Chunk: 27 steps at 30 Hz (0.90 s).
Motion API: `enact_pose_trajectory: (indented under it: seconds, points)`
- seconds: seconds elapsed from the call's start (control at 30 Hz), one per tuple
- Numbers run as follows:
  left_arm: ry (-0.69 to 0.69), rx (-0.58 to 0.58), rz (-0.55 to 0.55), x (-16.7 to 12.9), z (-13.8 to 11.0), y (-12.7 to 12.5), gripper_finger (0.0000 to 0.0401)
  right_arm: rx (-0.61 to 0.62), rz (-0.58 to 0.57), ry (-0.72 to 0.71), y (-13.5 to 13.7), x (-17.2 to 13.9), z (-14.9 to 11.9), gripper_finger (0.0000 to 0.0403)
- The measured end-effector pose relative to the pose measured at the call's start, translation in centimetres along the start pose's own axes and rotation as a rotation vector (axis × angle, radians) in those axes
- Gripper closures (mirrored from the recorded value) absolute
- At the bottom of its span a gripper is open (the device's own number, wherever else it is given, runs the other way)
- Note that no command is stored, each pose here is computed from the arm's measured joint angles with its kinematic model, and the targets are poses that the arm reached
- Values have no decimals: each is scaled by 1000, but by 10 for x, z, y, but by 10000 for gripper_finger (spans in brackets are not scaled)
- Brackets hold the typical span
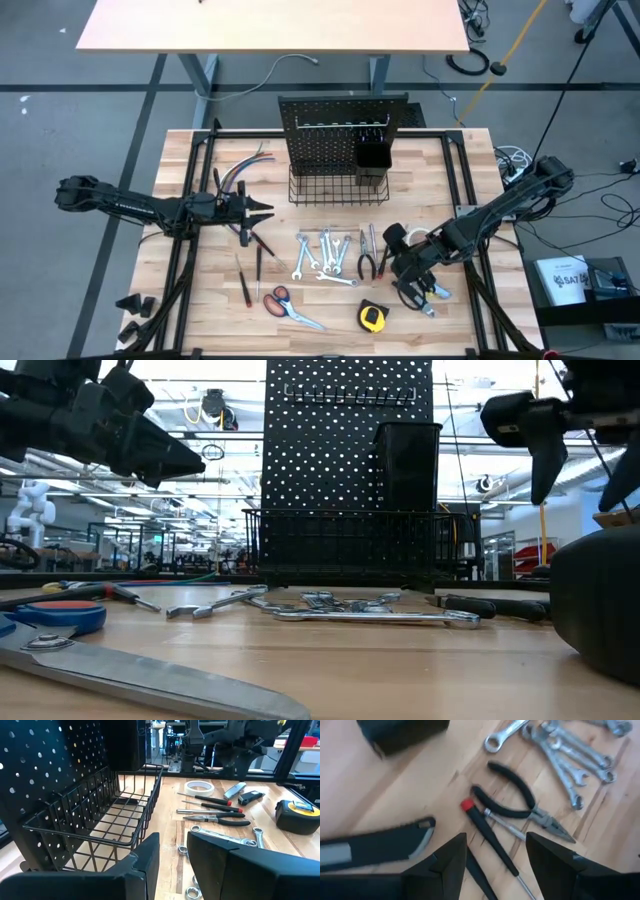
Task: Hang tools onto peg board
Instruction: Hang the nut driver on the pegboard
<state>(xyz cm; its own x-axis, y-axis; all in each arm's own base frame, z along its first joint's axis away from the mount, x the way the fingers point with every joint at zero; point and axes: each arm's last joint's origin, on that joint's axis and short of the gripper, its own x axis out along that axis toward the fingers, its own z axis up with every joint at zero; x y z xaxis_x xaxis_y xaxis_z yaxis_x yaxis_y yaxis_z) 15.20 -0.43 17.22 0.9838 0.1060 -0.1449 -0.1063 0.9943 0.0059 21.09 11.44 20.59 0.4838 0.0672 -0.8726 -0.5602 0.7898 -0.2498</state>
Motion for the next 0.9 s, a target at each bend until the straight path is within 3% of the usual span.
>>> enact_pose_trajectory:
  seconds: [0.17, 0.5, 0.7, 0.9]
  points:
    - [0, 0, 0, 0, 0, 0, 294, -75, 15, 83, 0, 18, -3, 206]
    - [0, -1, 0, 0, 0, 0, 294, -113, 62, 303, -3, 42, -20, 207]
    - [0, -1, 17, 0, 0, 0, 294, -160, 77, 330, -7, 48, -23, 207]
    - [0, 0, 22, 0, 0, 1, 294, -128, 98, 332, -13, 51, -25, 208]
